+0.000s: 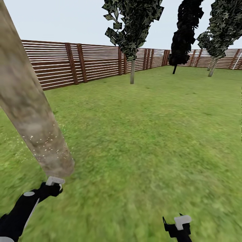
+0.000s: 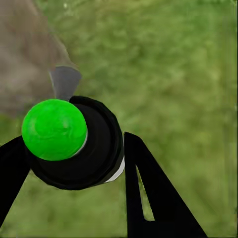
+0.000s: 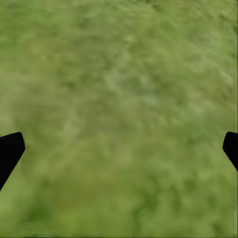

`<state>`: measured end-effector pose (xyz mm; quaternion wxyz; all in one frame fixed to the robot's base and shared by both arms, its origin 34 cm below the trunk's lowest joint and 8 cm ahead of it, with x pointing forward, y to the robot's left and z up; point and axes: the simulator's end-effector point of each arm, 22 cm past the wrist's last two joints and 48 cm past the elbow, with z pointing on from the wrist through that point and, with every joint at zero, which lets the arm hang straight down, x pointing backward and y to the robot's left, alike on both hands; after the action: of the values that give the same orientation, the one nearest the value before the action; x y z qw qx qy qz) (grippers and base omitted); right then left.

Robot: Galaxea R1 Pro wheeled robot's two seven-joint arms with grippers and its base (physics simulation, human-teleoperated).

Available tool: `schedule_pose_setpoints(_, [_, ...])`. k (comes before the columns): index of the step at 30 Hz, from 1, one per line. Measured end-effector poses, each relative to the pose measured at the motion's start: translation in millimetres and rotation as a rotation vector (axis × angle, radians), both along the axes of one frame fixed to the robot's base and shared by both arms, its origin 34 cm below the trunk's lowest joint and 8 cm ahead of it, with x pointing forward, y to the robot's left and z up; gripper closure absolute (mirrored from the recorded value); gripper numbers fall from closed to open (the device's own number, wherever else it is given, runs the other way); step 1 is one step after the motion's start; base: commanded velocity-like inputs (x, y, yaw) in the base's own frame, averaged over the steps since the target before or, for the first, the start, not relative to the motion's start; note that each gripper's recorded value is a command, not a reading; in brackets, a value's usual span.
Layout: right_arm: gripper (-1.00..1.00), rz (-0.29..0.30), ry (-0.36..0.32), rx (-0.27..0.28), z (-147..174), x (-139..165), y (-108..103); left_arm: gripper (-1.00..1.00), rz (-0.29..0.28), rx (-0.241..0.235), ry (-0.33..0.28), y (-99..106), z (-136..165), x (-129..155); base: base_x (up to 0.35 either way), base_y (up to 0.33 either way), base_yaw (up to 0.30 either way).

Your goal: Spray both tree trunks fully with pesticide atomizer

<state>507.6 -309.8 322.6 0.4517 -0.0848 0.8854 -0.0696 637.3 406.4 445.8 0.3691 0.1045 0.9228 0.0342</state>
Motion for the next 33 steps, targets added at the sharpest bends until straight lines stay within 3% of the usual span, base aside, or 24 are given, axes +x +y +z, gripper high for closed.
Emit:
schedule_pose_setpoints(2, [-1.00,0.122,-0.042,0.049,19.4,34.3,18.9,1.00,-0.150,0.000,0.037,-26.5,-13.7,-9.9,-0.340,0.000,0.000])
schedule_pose_setpoints(3, [-1.00,0.232,-0.049,0.097,31.7,54.5,39.9,1.00,-0.277,-0.028,0.049,-52.2,-16.5,-16.7,-0.342,0.000,0.000])
schedule_pose_setpoints(4, [-1.00,0.437,-0.035,0.149,46.7,72.7,80.5,1.00,-0.453,-0.095,0.077,-88.8,-16.8,-31.9,-0.342,0.000,0.000])
schedule_pose_setpoints(6, [-1.00,0.601,-0.027,0.137,58.7,85.3,110.3,1.00,-0.571,-0.169,0.122,-116.6,-17.7,-51.6,-0.308,0.000,0.000])
schedule_pose_setpoints(7, [-1.00,0.665,-0.027,0.125,63.6,90.0,123.6,1.00,-0.616,-0.177,0.149,-125.4,-20.5,-60.3,-0.121,0.000,0.000])
schedule_pose_setpoints(8, [-1.00,0.722,-0.022,0.124,66.3,90.0,135.9,1.00,-0.662,-0.161,0.184,-132.2,-26.4,-69.1,-0.040,0.000,0.000])
schedule_pose_setpoints(10, [-1.00,0.857,-0.002,0.174,75.5,82.8,170.5,1.00,-0.762,-0.114,0.244,-149.6,-37.5,-83.2,-0.002,0.000,0.000])
schedule_pose_setpoints(13, [-1.00,0.882,-0.009,0.190,79.8,83.5,186.3,1.00,-0.785,-0.134,0.241,-171.6,-39.3,-85.2,0.000,0.000,0.000])
schedule_pose_setpoints(15, [-1.00,0.972,0.014,0.186,78.4,71.1,204.3,1.00,-0.828,-0.127,0.258,-190.4,-43.9,-91.6,0.000,0.000,0.000])
schedule_pose_setpoints(16, [1.00,1.036,0.031,0.189,78.2,61.2,216.8,1.00,-0.851,-0.126,0.264,-201.6,-45.6,-94.7,0.000,0.000,0.000])
schedule_pose_setpoints(23, [1.00,1.164,0.027,0.266,94.0,41.8,277.4,1.00,-0.935,-0.092,0.290,-244.4,-54.2,-106.3,0.000,0.000,0.000])
schedule_pose_setpoints(28, [1.00,1.194,0.016,0.267,103.5,48.9,282.0,1.00,-0.950,-0.105,0.278,-260.5,-52.2,-106.7,0.000,0.000,0.000])
schedule_pose_setpoints(33, [1.00,1.201,0.009,0.278,106.6,47.8,291.2,1.00,-1.029,-0.085,0.292,-281.1,-54.9,-118.5,0.000,0.000,0.000])
